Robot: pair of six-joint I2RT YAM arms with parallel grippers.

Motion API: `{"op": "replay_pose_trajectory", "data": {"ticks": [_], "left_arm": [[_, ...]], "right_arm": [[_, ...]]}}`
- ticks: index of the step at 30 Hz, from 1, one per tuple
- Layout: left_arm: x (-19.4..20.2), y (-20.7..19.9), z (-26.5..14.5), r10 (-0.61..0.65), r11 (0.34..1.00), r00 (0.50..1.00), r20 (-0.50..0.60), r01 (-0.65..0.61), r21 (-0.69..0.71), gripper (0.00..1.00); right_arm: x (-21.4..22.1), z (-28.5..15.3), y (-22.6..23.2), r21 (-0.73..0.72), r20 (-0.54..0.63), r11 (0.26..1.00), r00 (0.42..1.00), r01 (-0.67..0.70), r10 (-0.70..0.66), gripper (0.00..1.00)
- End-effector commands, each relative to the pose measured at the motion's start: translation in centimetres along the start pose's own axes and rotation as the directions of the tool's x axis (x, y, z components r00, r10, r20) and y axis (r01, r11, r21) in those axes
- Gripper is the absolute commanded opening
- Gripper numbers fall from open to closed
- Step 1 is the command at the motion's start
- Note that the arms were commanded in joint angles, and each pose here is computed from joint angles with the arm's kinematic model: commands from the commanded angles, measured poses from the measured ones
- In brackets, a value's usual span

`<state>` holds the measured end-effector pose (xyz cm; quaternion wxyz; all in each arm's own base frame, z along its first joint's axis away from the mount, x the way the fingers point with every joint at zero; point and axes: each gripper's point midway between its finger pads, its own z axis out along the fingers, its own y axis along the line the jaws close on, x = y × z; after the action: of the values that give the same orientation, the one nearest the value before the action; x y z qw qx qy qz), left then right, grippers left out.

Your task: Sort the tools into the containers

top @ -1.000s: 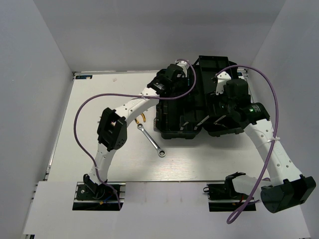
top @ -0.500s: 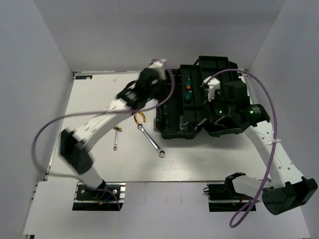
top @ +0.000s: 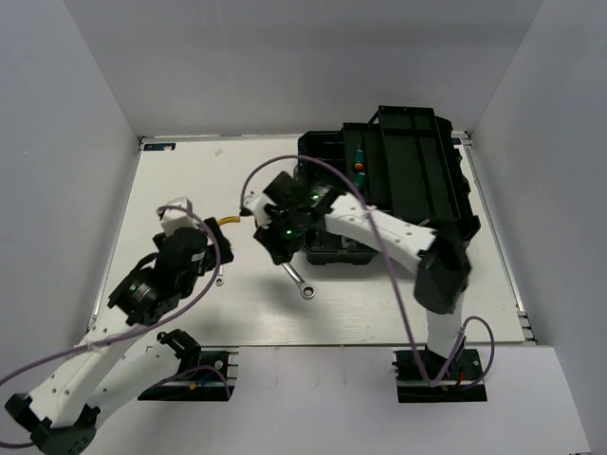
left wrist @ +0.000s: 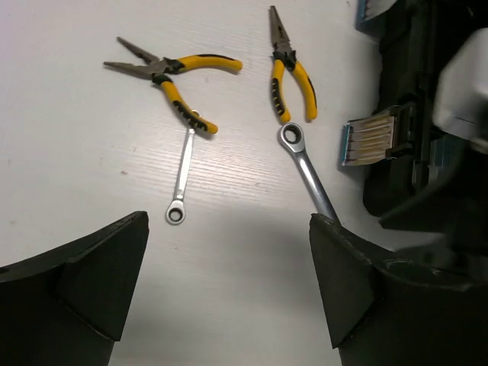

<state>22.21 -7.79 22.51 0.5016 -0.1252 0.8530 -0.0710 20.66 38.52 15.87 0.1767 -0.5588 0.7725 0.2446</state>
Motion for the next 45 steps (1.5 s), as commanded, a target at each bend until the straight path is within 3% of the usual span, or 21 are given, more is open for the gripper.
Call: {"op": "replay_pose_trajectory", "data": {"ticks": [1, 9, 16, 23, 31, 38, 45], "left_arm": [[0.6, 3.4, -1.6, -0.081, 0.992, 0.996, 0.027, 0.083, -0.096, 0.96], [0.9, 4.2, -2.0, -0.02, 0.997, 0.998, 0.059, 0.024, -0.071, 0.96], [1.1, 3.3, -1.1, 0.001, 0.999, 0.998, 0.057, 0.002, -0.048, 0.96], [0.8, 3.3, -1.7, -0.017, 1.0, 0.996, 0.083, 0.019, -0.016, 0.96], [0.7, 3.3, -1.8, -0.024, 1.0, 0.996, 0.09, 0.025, -0.011, 0.96], [0.6, 3.4, -2.0, -0.029, 1.0, 0.995, 0.096, 0.03, -0.006, 0.96], [0.2, 3.3, -2.3, -0.045, 0.999, 0.992, 0.114, 0.045, 0.009, 0.96]], "right_arm": [[-1.6, 1.5, -0.3, 0.092, -0.047, 0.995, 0.998, -0.045, 0.049, 0.46], [1.9, 5.8, -3.9, 0.286, -0.17, 0.956, 0.979, -0.059, 0.111, 0.55], [3.3, 8.0, -5.1, 0.307, -0.226, 0.95, 0.966, -0.051, 0.125, 0.62], [4.6, 10.4, -6.3, 0.309, -0.274, 0.95, 0.952, -0.047, 0.136, 0.62], [5.2, 11.0, -9.3, 0.415, -0.285, 0.91, 0.946, -0.023, 0.154, 0.6], [6.5, 12.0, -8.4, 0.341, -0.34, 0.94, 0.929, -0.023, 0.145, 0.58], [8.0, 13.4, -4.0, 0.108, -0.403, 0.988, 0.903, -0.115, 0.149, 0.51]]}}
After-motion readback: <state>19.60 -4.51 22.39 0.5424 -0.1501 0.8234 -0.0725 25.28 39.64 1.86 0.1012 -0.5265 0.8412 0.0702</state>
